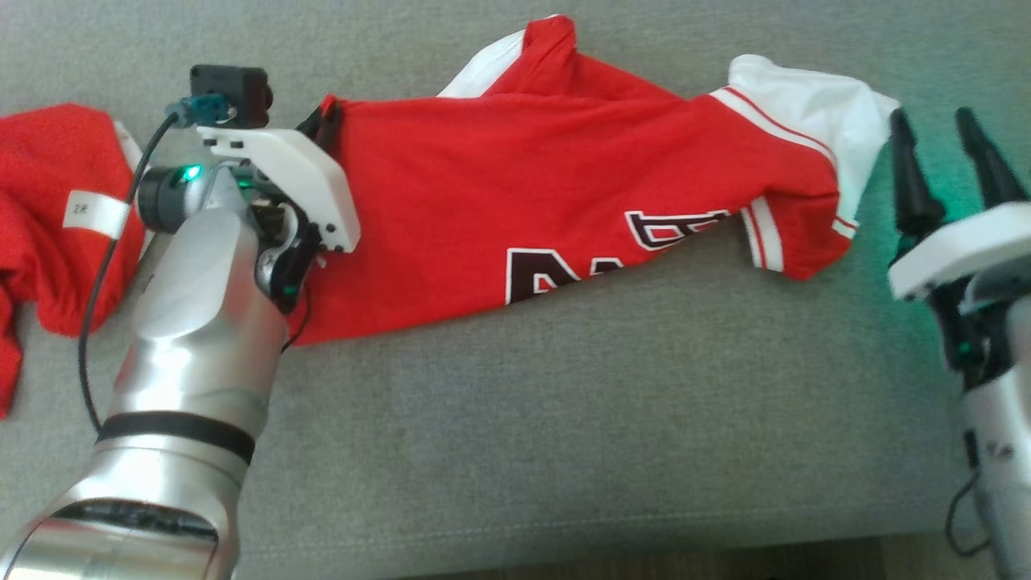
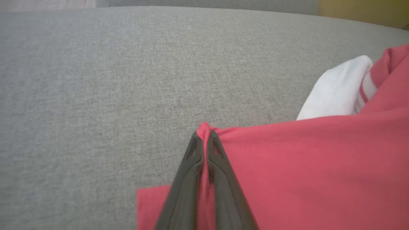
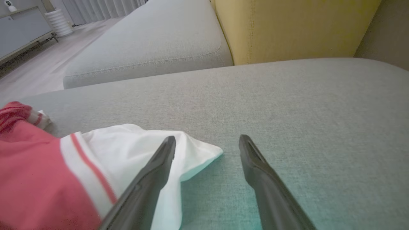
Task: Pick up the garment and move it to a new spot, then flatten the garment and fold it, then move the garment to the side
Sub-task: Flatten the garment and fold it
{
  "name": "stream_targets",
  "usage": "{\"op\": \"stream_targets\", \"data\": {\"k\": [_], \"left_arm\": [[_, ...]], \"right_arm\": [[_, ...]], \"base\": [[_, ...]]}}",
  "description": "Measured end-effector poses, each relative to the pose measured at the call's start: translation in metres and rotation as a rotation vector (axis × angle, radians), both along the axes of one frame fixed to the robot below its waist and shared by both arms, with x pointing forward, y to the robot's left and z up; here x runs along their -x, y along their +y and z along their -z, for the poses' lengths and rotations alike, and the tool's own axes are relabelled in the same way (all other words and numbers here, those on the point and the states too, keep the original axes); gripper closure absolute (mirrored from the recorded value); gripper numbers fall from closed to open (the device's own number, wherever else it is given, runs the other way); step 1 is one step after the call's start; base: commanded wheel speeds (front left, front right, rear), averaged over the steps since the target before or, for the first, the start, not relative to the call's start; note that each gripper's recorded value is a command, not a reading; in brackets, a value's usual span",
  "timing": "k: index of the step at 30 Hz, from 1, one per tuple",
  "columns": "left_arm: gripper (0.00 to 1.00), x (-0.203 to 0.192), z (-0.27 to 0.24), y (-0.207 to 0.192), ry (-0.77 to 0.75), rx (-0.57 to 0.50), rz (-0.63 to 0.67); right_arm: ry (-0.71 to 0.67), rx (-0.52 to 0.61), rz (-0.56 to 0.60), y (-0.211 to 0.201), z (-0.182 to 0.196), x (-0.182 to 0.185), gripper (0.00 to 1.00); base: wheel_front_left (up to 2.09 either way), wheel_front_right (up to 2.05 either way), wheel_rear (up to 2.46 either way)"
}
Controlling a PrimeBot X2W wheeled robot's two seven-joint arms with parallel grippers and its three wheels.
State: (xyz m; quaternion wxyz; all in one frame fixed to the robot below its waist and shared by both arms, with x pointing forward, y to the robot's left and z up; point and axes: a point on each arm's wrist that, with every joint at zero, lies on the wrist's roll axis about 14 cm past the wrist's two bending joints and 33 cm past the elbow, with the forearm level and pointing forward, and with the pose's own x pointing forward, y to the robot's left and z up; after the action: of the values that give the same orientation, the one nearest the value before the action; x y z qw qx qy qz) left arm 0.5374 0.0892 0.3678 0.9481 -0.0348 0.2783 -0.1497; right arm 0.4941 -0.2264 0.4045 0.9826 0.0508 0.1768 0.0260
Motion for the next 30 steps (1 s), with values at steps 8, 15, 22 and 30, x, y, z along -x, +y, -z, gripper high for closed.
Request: {"op": "stream_targets", "data": {"k": [8,15,22,30], "left_arm": [[1.0,-0.005,0.002,0.001,-0.02,-0.002,0.004],[1.0,-0.008,-0.003,0.002,-0.054,0.004,-0.004],[1.0,-0.022,-0.047,0.005,-0.237,0.045,-0.03],[1.0,-0.035,-0.14,0.014,-0.527,0.056,-0.021]], "right_arm": [[0.223,-0.028,-0.019,0.006,0.049,-0.012,0.0],[0.273,-0.043,-0.033,0.008,0.049,-0.023,1.0],[0.046,-0.016,-0.04,0.004,-0.001,-0.039,1.0],[-0.372,0.057,-0.077,0.001,-0.13,-0.053,1.0]], "base": [[0.0,0.0,0.0],[0.0,0.0,0.0],[0.0,0.0,0.0],[0.0,0.0,0.0]]}}
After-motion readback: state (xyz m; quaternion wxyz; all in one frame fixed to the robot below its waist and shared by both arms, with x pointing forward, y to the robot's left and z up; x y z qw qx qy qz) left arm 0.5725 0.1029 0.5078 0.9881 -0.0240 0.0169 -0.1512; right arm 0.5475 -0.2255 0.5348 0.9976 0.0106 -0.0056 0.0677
